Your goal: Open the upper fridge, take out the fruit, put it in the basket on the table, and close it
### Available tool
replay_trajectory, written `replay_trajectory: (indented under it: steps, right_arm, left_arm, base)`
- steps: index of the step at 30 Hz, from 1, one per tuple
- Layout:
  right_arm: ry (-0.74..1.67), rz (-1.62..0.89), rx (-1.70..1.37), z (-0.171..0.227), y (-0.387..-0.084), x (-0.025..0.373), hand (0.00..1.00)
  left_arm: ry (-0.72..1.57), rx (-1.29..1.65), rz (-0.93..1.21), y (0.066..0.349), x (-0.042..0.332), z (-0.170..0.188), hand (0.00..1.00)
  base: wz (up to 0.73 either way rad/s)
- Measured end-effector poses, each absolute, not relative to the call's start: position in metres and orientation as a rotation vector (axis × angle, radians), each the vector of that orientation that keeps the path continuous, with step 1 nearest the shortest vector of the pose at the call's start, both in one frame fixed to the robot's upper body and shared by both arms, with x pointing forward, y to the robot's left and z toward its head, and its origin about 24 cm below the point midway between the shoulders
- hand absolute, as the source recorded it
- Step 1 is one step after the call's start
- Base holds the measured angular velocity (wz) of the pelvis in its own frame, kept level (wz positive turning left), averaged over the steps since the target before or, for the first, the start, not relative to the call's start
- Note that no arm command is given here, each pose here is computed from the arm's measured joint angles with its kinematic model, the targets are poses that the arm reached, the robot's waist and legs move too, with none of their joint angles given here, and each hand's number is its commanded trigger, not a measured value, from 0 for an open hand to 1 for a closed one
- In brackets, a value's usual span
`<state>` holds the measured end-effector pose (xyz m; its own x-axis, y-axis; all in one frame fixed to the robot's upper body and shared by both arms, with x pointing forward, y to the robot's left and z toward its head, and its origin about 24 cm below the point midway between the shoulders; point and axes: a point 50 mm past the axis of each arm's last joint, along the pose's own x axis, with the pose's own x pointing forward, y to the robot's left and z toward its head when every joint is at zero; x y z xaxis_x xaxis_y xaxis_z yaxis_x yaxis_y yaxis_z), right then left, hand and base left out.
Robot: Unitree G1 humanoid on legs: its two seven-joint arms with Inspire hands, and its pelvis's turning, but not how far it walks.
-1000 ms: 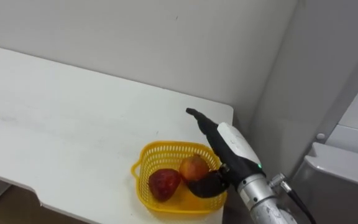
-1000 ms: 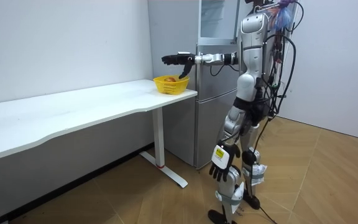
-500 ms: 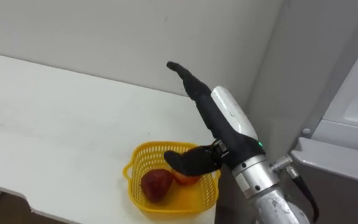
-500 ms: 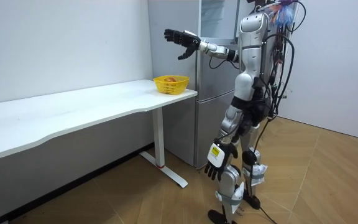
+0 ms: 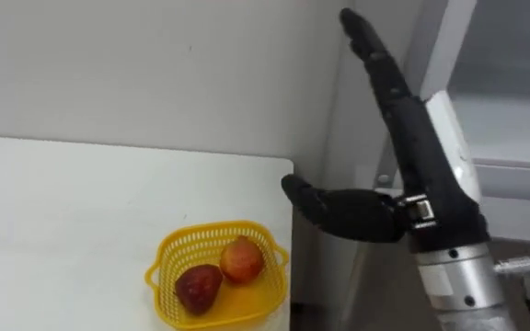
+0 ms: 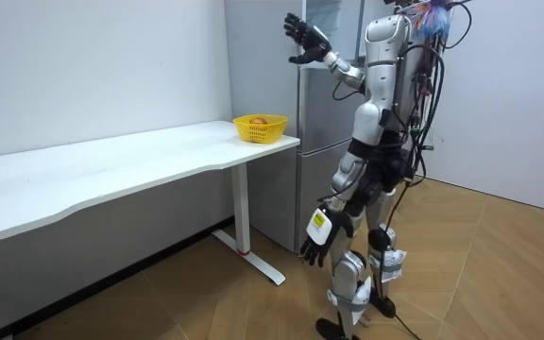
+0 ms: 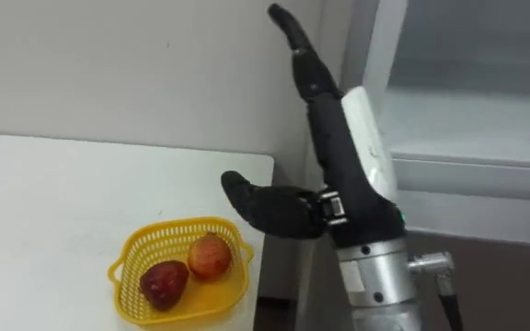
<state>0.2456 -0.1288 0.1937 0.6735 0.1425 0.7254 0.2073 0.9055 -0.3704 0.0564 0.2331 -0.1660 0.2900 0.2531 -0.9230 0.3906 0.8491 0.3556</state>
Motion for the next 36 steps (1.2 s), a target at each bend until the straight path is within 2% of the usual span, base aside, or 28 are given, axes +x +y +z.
replay_trajectory:
  steps: [10, 23, 31, 36]
  right_arm:
    - [-0.827, -0.197, -0.371, 0.183, -0.152, 0.232, 0.00]
    - [-0.836, -0.362, -0.331, 0.178, -0.170, 0.221, 0.00]
    - [-0.689, -0.418, -0.356, 0.146, -0.183, 0.211, 0.00]
    - [-0.659, -0.473, -0.285, 0.141, -0.188, 0.208, 0.00]
  left_arm:
    - [1.314, 0.583, -0.073, 0.234, 0.044, -0.167, 0.00]
    - [1.320, 0.584, -0.068, 0.234, 0.038, -0.167, 0.00]
    - [1.338, 0.580, -0.043, 0.232, 0.031, -0.169, 0.00]
    - [1.343, 0.595, -0.060, 0.231, 0.029, -0.169, 0.00]
  base:
    - [-0.20]
    - [0.00]
    - [-0.03]
    - [-0.07]
